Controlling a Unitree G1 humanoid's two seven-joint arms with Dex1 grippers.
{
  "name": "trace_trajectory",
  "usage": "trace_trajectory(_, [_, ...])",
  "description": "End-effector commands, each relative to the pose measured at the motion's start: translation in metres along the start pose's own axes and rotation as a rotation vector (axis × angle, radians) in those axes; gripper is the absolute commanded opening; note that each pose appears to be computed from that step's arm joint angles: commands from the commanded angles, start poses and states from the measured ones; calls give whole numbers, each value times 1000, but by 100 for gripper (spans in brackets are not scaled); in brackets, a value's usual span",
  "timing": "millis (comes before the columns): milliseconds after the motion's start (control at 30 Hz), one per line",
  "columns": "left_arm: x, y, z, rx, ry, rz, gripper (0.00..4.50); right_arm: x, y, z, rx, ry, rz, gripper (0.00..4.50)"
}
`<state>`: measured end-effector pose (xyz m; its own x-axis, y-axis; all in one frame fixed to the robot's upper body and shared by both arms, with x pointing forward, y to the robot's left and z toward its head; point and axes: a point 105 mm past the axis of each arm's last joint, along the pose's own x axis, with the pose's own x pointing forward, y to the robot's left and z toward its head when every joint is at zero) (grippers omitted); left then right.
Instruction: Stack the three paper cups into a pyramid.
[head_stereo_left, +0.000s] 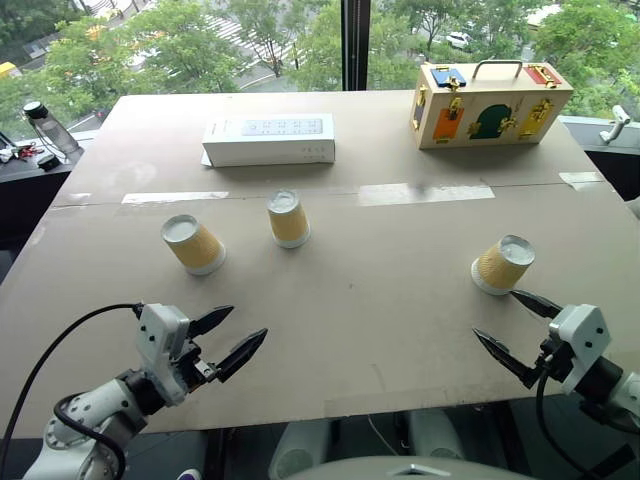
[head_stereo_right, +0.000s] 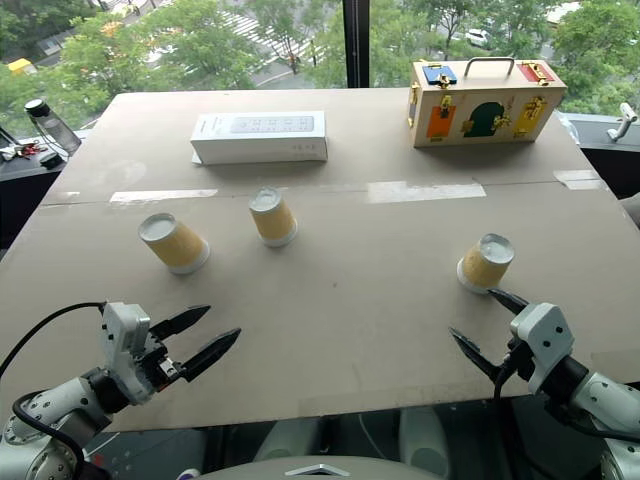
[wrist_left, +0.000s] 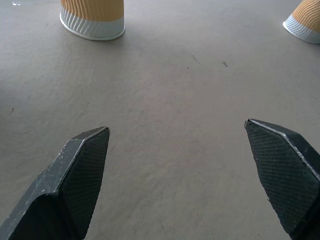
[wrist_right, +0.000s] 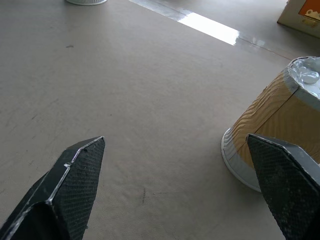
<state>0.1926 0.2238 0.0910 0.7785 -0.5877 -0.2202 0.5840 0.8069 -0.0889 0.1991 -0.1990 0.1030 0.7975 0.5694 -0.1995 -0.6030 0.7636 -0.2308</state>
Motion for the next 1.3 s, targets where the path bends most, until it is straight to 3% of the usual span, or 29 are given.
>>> trace_trajectory(33, [3, -3, 7, 38, -36, -19, 445, 3, 0, 15, -28, -55, 2, 450])
trace_trajectory(100, [8, -8, 14, 23, -79, -42, 445, 10, 1, 24, -23, -91, -2, 450])
trace_trajectory(200, [13, -24, 24, 53, -107, -159, 445, 15, -32, 50, -157, -187, -222, 450])
trace_trajectory(367, [19, -44, 48, 158, -137, -360, 445, 16, -60, 76, -149, -276, -401, 450])
trace_trajectory(667, [28, -64, 74, 225, -173, -524, 445, 23, -69, 42, 34, -103, -401, 450])
trace_trajectory(1133, [28, -78, 81, 220, -177, -603, 445, 46, -77, 27, 185, -74, -403, 450])
trace_trajectory(1233, [28, -76, 79, 205, -181, -585, 450, 49, -76, 35, 183, -102, -383, 364])
trace_trajectory(1300, [28, -74, 78, 189, -187, -563, 450, 51, -73, 44, 169, -132, -349, 263])
